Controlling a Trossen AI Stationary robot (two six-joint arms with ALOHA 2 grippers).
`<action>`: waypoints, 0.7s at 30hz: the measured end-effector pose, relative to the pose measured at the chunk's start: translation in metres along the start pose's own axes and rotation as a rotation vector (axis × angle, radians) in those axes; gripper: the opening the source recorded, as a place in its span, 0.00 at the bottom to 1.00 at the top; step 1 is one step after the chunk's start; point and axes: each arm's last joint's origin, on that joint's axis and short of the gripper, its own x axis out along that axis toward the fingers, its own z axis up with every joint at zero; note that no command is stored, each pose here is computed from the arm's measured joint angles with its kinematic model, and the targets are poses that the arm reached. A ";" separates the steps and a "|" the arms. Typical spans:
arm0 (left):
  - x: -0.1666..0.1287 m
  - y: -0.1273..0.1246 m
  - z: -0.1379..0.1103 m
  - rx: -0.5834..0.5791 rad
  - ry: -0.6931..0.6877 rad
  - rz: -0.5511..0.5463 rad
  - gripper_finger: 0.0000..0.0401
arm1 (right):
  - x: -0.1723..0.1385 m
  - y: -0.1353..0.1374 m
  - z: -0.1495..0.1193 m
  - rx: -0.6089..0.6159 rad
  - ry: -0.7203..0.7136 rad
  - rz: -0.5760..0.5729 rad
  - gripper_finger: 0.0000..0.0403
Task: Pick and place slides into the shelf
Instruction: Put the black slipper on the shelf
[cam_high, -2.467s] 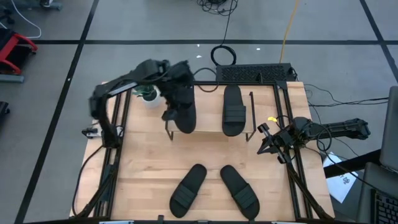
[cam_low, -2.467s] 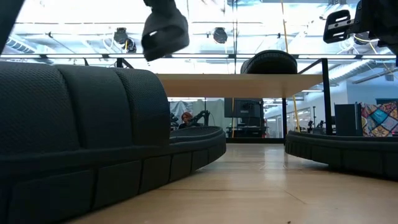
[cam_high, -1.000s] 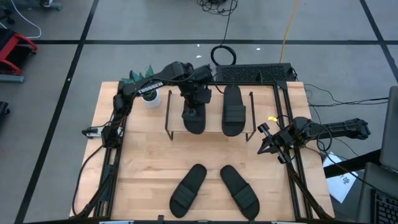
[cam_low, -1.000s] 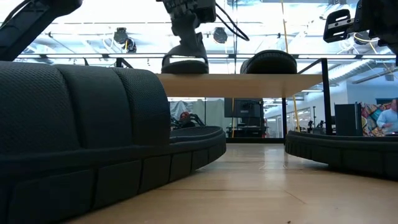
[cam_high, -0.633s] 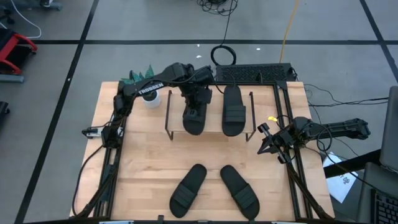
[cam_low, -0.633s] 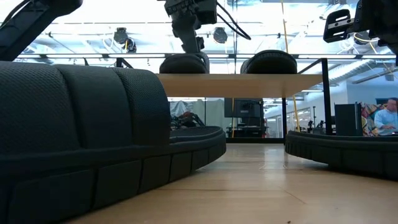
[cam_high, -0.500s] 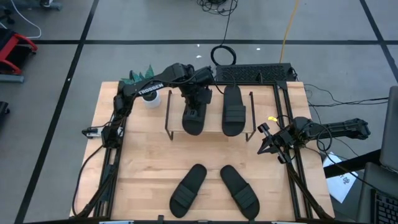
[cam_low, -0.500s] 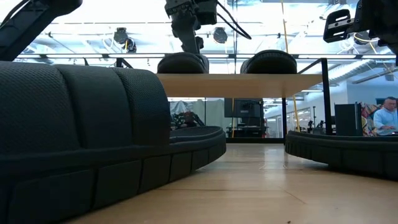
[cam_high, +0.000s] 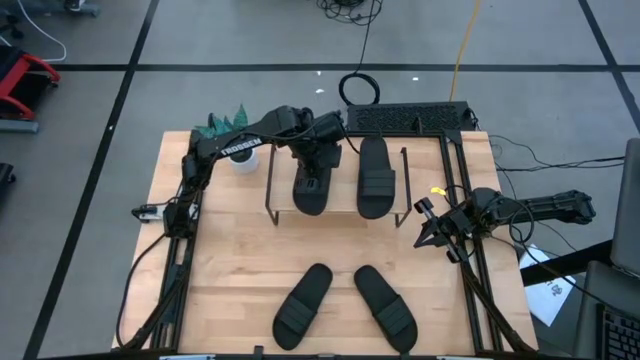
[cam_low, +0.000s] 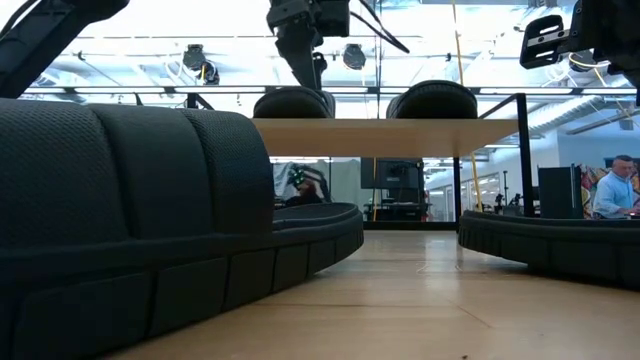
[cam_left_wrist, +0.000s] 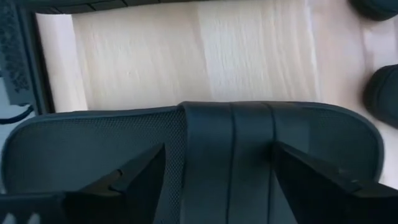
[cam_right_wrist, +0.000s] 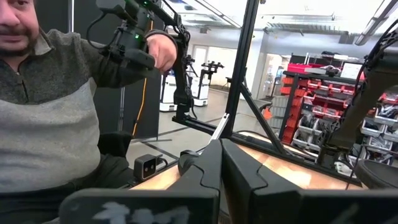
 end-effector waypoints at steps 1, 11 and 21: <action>0.000 -0.002 0.001 0.004 0.006 0.011 0.73 | 0.000 0.000 0.000 0.006 0.000 0.000 0.00; 0.001 -0.024 0.010 0.129 0.078 0.167 0.79 | 0.000 0.000 0.000 0.014 0.000 0.000 0.00; -0.010 -0.058 0.023 0.304 0.127 0.335 0.79 | 0.000 0.000 0.000 0.014 0.000 0.000 0.00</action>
